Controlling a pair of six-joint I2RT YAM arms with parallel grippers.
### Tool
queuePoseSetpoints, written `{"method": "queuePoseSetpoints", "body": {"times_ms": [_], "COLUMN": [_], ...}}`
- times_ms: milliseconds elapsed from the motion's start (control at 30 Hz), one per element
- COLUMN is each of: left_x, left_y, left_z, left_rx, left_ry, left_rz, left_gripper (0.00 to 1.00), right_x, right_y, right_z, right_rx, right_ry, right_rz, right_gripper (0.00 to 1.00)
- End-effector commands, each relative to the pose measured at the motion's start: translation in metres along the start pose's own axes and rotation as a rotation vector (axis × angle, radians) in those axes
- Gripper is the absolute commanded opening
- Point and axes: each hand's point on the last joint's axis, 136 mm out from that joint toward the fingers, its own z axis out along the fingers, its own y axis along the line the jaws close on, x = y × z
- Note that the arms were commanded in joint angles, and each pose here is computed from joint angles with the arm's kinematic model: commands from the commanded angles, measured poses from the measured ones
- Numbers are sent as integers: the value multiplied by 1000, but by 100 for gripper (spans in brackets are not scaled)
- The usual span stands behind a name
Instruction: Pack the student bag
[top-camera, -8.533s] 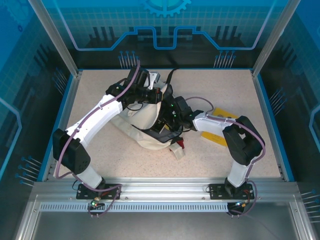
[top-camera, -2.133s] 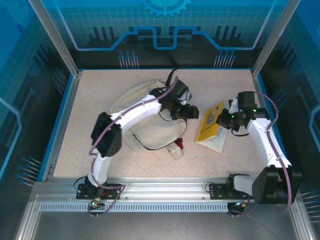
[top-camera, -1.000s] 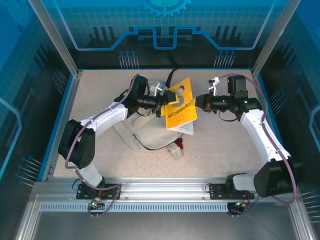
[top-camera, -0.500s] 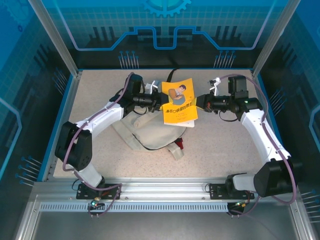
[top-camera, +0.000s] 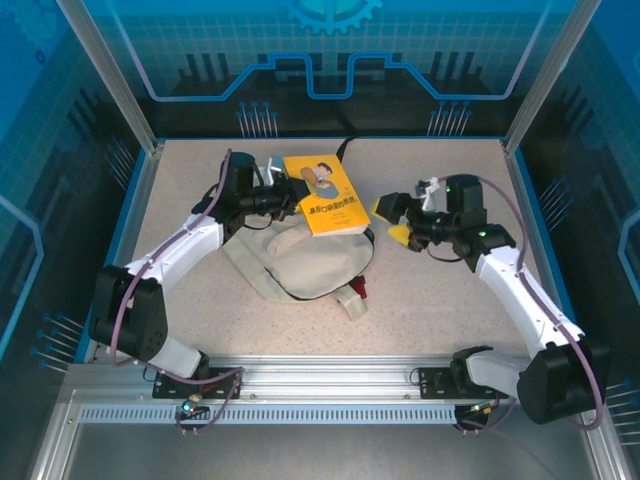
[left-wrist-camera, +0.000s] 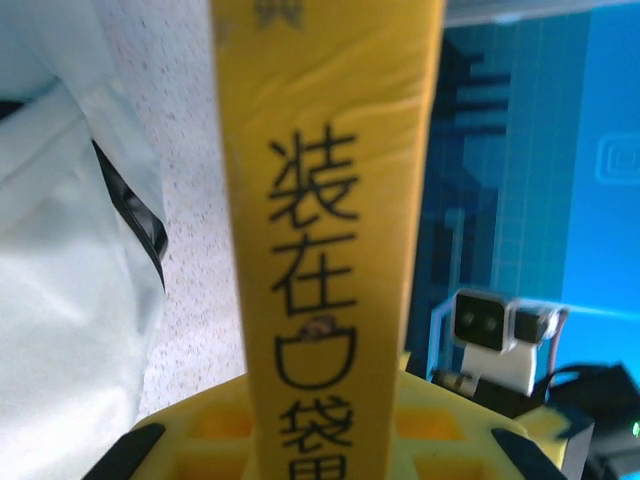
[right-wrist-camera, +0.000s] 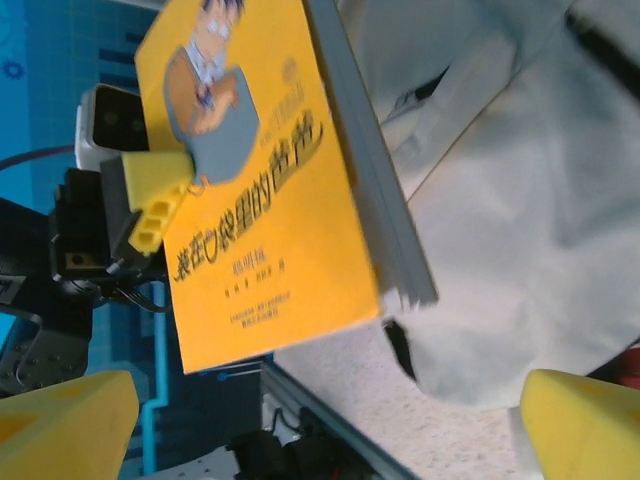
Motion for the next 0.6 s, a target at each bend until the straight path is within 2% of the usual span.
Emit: {"method": "queuePoseSetpoints", "body": {"times_ms": [0,167,367,567], "left_x": [-20,-29,-32,-28], "left_y": [-39,-43,-50,-54], "left_z": [-26,-38,-48,-50], "left_rx": [100,164,235,285], "left_ry": [-171,-279,-331,-331], "left_rz": [17,-50,-102,-140], "left_gripper": [8,8,8,8], "right_x": [-3,4,6,4], "right_y": [39,72,82,97], "right_z": [13,24,40,65], "right_rx": [-155,-319,-329,-382], "right_ry": [-93,-173,-181,-146], "right_rz": [62,96,138,151], "right_gripper": [100,99,99,99]}}
